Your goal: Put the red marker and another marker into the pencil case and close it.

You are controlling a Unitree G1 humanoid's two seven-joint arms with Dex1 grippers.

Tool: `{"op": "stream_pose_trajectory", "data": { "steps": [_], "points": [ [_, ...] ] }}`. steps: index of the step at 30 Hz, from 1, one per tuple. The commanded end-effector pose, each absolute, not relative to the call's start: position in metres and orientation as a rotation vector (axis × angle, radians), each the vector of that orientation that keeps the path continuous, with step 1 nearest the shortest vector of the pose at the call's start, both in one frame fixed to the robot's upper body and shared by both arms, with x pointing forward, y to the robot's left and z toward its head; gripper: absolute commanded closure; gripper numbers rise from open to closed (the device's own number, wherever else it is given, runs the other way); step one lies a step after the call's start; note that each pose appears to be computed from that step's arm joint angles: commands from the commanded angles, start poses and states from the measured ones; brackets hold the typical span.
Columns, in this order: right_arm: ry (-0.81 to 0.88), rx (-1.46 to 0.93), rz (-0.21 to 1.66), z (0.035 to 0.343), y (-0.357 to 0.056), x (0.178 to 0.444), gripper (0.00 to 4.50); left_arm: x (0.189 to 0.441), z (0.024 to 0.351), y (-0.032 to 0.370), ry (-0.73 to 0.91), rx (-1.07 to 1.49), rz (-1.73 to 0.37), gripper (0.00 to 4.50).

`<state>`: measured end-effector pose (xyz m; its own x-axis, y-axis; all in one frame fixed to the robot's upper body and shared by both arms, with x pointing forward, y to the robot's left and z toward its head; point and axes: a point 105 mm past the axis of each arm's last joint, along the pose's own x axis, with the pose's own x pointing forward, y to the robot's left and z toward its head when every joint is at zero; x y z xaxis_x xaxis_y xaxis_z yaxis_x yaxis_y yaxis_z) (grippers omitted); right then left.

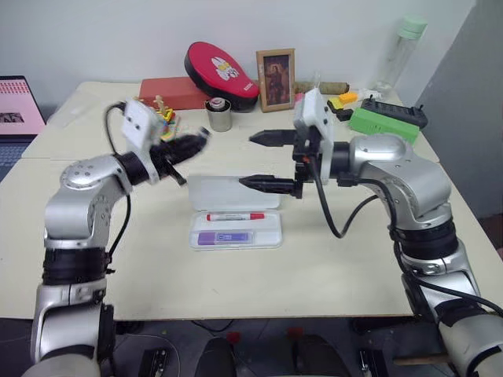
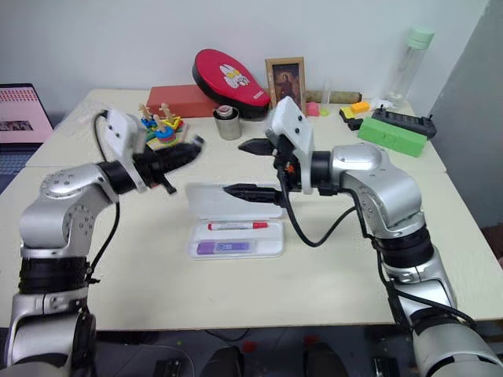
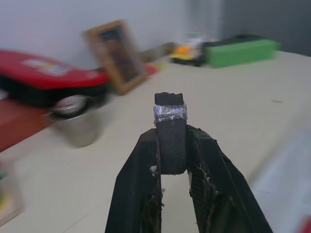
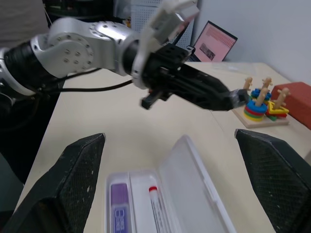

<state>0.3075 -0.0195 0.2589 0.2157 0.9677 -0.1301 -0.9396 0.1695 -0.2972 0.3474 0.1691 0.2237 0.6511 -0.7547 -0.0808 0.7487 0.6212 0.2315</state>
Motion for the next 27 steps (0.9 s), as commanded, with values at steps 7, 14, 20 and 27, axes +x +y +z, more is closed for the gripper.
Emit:
{"op": "stream_pose_trajectory", "data": {
  "steps": [7,14,20,27],
  "points": [
    [0.015,-0.467,1.258,0.227,-0.065,0.31,0.0,0.306,0.161,0.113,0.215,0.41,-1.203,4.07],
    [0.062,-0.487,1.245,0.212,-0.067,0.306,0.0,0.313,0.119,0.11,0.314,0.476,-1.218,4.07],
    [0.062,-0.497,1.217,0.213,-0.069,0.305,0.0,0.32,0.108,0.1,0.316,0.463,-1.24,4.07],
    [0.086,-0.494,1.205,0.208,-0.072,0.304,0.0,0.32,0.103,0.087,0.314,0.44,-1.277,4.07]
  ]
}}
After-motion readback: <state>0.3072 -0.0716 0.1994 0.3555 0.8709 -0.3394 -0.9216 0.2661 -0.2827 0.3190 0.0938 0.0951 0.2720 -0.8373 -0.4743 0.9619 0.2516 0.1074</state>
